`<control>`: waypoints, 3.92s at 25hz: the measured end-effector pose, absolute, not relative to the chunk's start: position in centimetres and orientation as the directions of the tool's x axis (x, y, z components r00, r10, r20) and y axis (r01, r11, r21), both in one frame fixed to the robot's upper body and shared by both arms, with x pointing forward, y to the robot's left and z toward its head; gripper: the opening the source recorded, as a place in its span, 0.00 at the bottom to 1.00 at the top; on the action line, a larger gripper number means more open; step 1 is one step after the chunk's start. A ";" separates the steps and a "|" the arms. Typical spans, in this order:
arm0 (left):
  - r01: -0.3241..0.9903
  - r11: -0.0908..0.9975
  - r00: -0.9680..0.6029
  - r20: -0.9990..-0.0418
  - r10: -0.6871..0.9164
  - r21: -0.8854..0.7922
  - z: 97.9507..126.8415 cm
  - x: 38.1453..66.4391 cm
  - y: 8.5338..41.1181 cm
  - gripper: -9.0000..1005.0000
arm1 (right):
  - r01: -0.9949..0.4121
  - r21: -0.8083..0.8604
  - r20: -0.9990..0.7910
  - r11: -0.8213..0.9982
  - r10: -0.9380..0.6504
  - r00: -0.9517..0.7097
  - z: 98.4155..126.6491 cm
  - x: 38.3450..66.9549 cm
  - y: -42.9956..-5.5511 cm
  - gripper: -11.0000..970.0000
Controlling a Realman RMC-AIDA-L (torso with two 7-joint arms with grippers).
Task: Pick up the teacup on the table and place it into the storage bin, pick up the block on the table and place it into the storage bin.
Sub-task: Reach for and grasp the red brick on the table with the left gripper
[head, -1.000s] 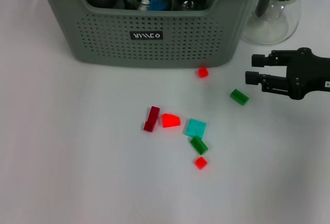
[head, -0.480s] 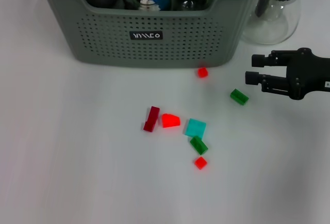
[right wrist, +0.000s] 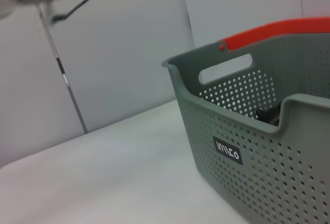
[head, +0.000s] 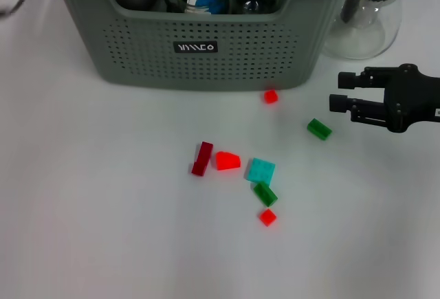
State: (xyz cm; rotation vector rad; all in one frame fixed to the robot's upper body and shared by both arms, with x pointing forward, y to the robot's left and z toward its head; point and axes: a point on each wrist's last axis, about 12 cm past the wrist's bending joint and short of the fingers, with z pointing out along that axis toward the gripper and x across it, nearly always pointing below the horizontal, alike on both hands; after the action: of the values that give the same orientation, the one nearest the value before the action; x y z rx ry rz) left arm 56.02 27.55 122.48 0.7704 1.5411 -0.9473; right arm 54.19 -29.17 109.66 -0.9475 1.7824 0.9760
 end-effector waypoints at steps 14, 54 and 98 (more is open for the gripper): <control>0.904 0.419 -0.170 -0.968 0.183 -0.080 104.6 47.6 28.0 0.58 | -0.872 0.246 -0.928 0.423 -0.158 -0.339 110.2 54.5 -29.5 0.54; 0.814 0.580 -0.129 -0.958 0.256 0.045 97.9 45.9 23.3 0.50 | -0.865 0.255 -0.923 0.432 -0.158 -0.351 110.2 54.6 -29.6 0.54; 0.775 0.630 -0.173 -0.944 0.282 0.046 97.1 46.3 22.9 0.46 | -0.863 0.257 -0.922 0.434 -0.157 -0.354 110.1 54.6 -29.7 0.54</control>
State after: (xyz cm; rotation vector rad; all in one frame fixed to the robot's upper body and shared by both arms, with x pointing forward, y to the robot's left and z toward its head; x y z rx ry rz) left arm 46.35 22.90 97.06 0.8643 1.7411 -0.5541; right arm 54.56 -29.65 110.14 -0.8778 1.7862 0.9841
